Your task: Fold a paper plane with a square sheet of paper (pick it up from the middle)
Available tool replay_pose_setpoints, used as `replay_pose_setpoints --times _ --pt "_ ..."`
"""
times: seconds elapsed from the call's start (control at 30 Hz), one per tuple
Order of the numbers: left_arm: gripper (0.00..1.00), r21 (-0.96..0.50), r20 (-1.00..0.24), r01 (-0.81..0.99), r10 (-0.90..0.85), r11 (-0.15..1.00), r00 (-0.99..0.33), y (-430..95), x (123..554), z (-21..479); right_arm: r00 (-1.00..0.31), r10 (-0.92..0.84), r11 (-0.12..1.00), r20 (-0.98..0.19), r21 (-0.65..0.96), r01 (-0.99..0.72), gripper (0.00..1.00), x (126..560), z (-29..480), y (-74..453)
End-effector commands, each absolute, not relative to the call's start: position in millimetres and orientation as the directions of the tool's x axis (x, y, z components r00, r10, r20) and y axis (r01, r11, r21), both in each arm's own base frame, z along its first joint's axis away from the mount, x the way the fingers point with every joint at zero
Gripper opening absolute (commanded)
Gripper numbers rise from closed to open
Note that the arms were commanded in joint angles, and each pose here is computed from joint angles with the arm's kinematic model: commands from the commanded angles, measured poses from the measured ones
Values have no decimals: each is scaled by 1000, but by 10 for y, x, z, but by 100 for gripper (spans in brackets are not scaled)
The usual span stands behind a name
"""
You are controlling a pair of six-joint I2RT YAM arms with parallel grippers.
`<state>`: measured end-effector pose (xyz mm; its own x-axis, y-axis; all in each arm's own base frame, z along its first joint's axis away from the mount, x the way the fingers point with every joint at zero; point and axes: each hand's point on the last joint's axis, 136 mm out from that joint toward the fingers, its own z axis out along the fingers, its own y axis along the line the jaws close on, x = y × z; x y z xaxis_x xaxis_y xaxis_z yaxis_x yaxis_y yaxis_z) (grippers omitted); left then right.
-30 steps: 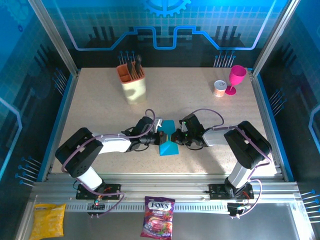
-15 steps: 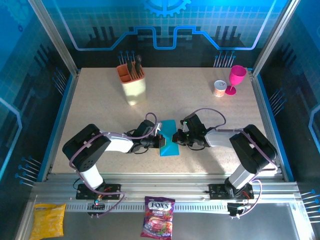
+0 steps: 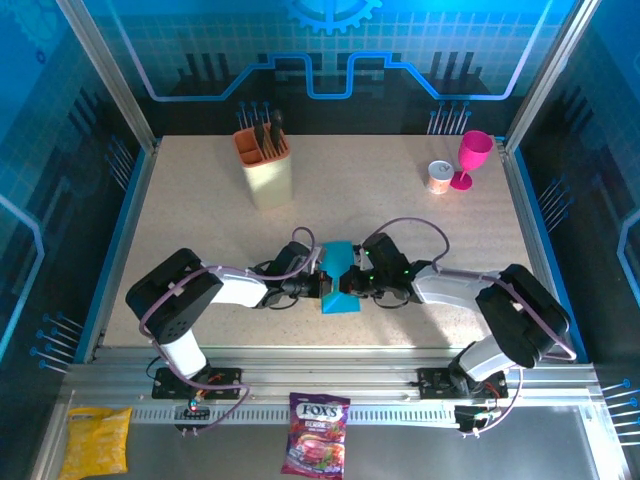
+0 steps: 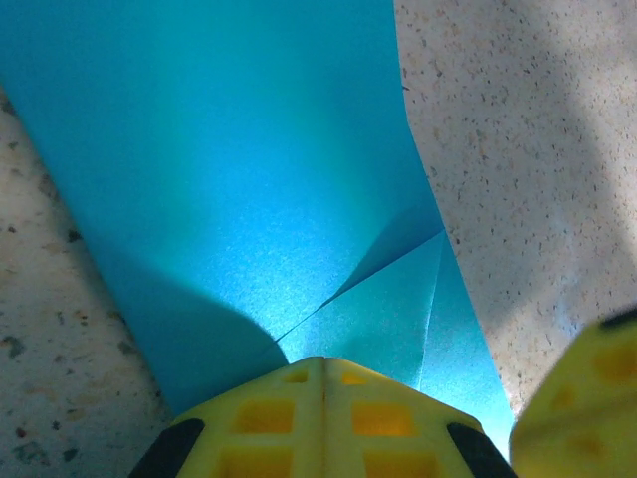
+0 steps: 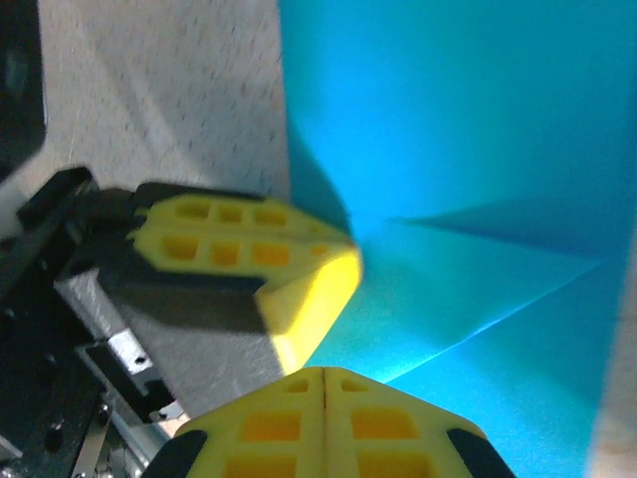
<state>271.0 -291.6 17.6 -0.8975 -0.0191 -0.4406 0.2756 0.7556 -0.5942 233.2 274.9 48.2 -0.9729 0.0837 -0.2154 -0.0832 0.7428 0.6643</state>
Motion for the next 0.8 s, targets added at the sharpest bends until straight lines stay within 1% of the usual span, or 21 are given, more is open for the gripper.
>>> replay_pose_setpoints --times 0.0,0.2,0.43,0.63,0.77 --pt "0 -594 -429 265 -20 760 -903 -2914 2666 130 -978 78 750 -192 658 -69 0 2187 353 2827" --pt "0 -600 -422 260 -24 757 -906 -2933 2653 128 -985 48 745 -165 662 -74 0 2007 180 3020" --pt "0 -602 -424 263 -23 753 -905 -2949 2644 146 -991 36 744 -132 665 -62 0 1937 42 3119" --pt "0 -604 -424 266 -21 751 -905 -2957 2631 141 -986 35 735 -161 673 -83 0 1971 154 3153" --pt "0 -604 -424 267 -20 751 -905 -2961 2629 136 -979 38 742 -201 662 -107 0 1983 263 3138"
